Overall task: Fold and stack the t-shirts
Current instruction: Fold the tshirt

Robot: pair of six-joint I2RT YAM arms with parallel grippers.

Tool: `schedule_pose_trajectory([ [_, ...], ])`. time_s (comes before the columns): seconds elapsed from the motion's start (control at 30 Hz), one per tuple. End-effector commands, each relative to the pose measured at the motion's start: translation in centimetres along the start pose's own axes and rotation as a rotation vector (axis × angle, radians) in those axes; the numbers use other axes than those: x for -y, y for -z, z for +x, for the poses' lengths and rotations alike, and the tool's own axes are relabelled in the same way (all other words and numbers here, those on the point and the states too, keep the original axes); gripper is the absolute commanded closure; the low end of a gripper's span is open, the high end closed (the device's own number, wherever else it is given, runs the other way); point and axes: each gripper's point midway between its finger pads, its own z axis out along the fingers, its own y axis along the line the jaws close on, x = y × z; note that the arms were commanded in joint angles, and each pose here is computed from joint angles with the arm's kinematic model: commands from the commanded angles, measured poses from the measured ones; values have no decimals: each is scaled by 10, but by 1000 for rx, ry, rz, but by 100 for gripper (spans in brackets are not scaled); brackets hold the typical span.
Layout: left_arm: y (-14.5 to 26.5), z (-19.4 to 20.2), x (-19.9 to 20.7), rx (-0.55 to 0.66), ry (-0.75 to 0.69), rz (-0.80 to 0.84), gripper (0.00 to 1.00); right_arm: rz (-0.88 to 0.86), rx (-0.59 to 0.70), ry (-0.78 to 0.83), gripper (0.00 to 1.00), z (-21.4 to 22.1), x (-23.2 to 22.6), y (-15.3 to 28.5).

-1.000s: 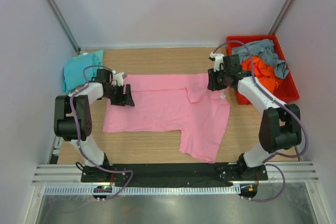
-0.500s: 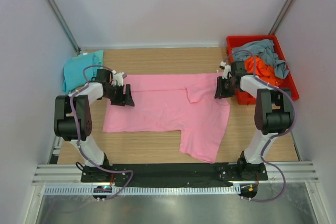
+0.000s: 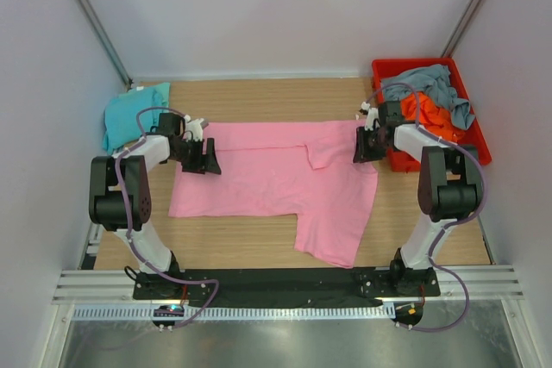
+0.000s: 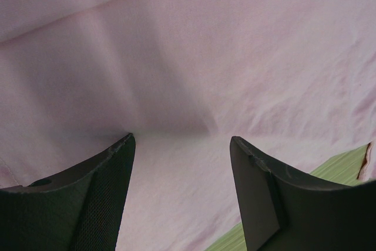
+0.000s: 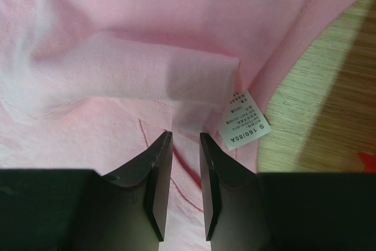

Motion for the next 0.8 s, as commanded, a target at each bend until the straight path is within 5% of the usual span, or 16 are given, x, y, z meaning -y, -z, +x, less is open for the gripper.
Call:
schedule_pose_trajectory([
  [0.0, -9, 10, -10, -35, 0, -24, 32, 26, 69, 37, 69, -16, 0, 16],
  [0.57, -8, 8, -10, -30, -3, -24, 32, 48, 53, 33, 70, -8, 9, 5],
  [0.77, -8, 9, -10, -33, -1, -25, 32, 45, 69, 31, 95, -10, 9, 8],
])
